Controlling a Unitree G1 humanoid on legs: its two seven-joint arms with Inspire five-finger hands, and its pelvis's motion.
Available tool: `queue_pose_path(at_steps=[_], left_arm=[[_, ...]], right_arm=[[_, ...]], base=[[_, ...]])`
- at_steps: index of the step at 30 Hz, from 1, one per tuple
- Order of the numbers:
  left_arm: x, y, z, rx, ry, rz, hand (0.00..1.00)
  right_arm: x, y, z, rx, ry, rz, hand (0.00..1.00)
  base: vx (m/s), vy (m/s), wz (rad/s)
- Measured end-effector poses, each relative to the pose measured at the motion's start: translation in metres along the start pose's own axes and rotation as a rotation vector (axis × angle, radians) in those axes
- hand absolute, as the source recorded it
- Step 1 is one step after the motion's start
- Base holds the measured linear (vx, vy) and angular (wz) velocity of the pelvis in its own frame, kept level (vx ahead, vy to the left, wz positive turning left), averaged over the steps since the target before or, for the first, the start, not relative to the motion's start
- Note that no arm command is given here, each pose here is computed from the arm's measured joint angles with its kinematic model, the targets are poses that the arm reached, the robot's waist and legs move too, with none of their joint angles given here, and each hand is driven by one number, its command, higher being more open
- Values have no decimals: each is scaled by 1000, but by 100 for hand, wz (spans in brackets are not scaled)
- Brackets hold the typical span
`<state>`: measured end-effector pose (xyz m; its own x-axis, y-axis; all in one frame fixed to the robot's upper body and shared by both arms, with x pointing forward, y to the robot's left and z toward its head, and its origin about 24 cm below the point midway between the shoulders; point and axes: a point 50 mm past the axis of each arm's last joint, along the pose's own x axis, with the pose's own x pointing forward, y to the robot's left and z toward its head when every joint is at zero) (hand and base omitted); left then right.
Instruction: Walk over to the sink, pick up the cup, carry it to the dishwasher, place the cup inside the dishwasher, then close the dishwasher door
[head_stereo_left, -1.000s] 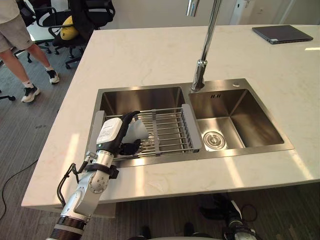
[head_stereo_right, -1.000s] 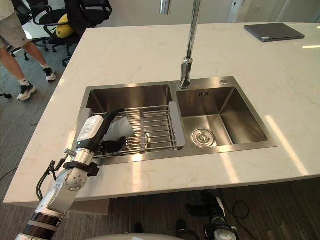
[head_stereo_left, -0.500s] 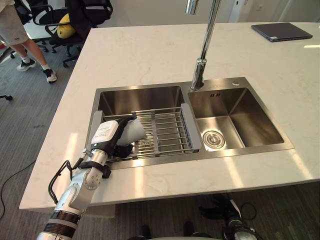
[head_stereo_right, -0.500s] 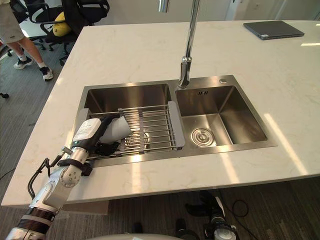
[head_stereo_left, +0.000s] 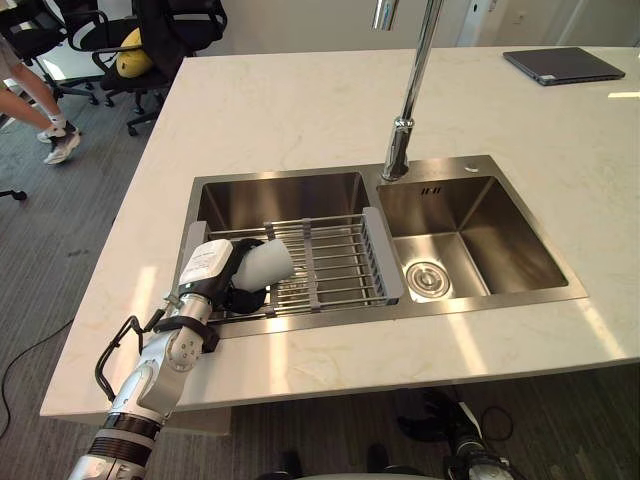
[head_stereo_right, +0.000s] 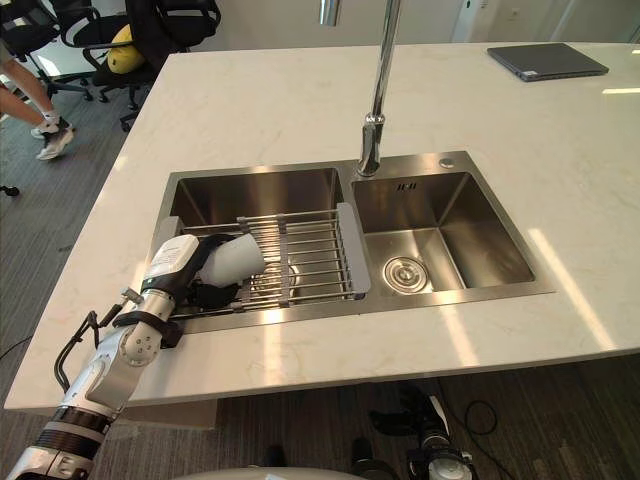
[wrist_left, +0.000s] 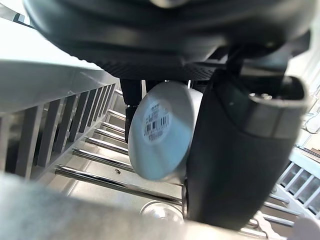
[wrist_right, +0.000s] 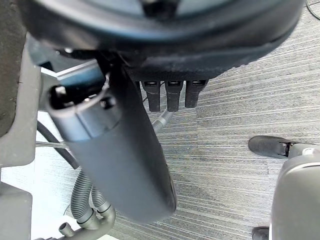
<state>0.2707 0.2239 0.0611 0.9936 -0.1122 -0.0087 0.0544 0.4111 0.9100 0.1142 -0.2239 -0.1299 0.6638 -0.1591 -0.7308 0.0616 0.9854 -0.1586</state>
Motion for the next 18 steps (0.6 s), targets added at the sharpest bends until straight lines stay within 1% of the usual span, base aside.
queue_pose_path(at_steps=[6,10,13,17,18], left_arm=[[0,-1,3,-43,-8,3,30],[0,-3,20,-150,-55,50,30],[-8,-4,30,-306,-74,93,30],[-18,-13,69,-635,-183,128,30],[-19,-13,74,-671,-203,128,30]], right_arm=[[0,0,0,2,0,-2,90],[-1,-2,-2,20,4,-19,90],[-1,-2,-1,21,3,-23,90],[0,1,0,51,-1,-24,90],[0,2,0,53,0,-24,90]], base=[[0,0,0],[0,0,0],[0,0,0],[-10,-2,-9],[-42,-8,-8]])
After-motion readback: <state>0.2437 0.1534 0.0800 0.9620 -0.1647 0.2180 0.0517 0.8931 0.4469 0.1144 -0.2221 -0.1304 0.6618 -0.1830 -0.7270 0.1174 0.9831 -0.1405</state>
